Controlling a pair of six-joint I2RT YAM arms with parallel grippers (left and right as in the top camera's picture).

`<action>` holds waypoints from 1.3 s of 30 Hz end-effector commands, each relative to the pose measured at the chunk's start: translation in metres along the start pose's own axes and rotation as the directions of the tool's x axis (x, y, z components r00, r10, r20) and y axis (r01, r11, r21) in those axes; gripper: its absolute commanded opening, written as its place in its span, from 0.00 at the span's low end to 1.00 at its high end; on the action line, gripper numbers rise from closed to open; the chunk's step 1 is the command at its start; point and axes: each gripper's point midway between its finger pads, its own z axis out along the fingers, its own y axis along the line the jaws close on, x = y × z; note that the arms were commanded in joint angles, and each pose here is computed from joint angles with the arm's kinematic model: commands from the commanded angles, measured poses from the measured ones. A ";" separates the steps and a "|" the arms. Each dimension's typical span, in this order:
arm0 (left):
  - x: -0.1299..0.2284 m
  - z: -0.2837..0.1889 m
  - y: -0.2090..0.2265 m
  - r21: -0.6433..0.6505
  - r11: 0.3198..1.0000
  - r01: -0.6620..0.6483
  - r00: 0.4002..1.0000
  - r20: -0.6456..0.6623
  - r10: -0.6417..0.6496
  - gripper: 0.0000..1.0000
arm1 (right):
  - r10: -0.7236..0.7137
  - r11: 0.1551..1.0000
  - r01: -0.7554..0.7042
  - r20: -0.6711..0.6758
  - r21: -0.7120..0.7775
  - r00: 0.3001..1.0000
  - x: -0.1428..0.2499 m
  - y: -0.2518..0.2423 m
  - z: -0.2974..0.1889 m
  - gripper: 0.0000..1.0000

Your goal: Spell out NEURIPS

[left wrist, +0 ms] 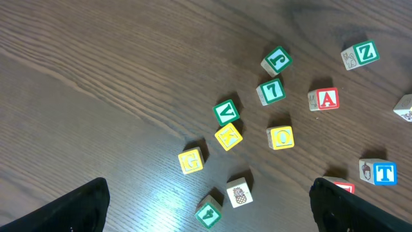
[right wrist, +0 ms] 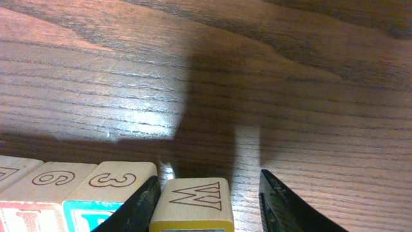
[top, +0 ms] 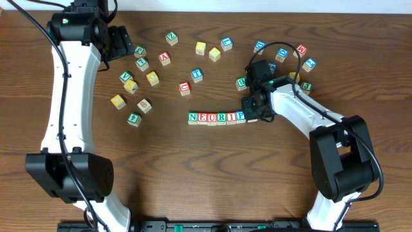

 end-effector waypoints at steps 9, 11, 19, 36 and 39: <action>-0.004 -0.008 0.003 -0.001 1.000 0.001 1.000 0.019 -0.001 0.98 | -0.013 1.000 0.012 -0.031 -0.001 0.999 0.008 0.002 0.003 0.42; -0.004 -0.008 0.003 -0.001 1.000 0.001 1.000 0.019 -0.001 0.98 | -0.013 1.000 0.013 -0.040 0.001 0.999 0.011 0.002 0.003 0.41; -0.004 -0.008 0.003 -0.001 1.000 0.001 1.000 0.019 -0.001 0.98 | -0.013 1.000 0.013 -0.047 0.010 0.999 0.012 0.000 0.003 0.29; -0.004 -0.008 0.003 -0.001 1.000 0.001 1.000 0.019 -0.001 0.98 | 0.003 1.000 -0.003 -0.003 0.003 1.000 -0.004 -0.001 -0.008 0.46; -0.004 -0.008 0.003 -0.002 1.000 0.001 1.000 0.019 -0.001 0.98 | 0.016 1.000 -0.016 0.028 -0.002 0.999 -0.016 -0.004 -0.025 0.46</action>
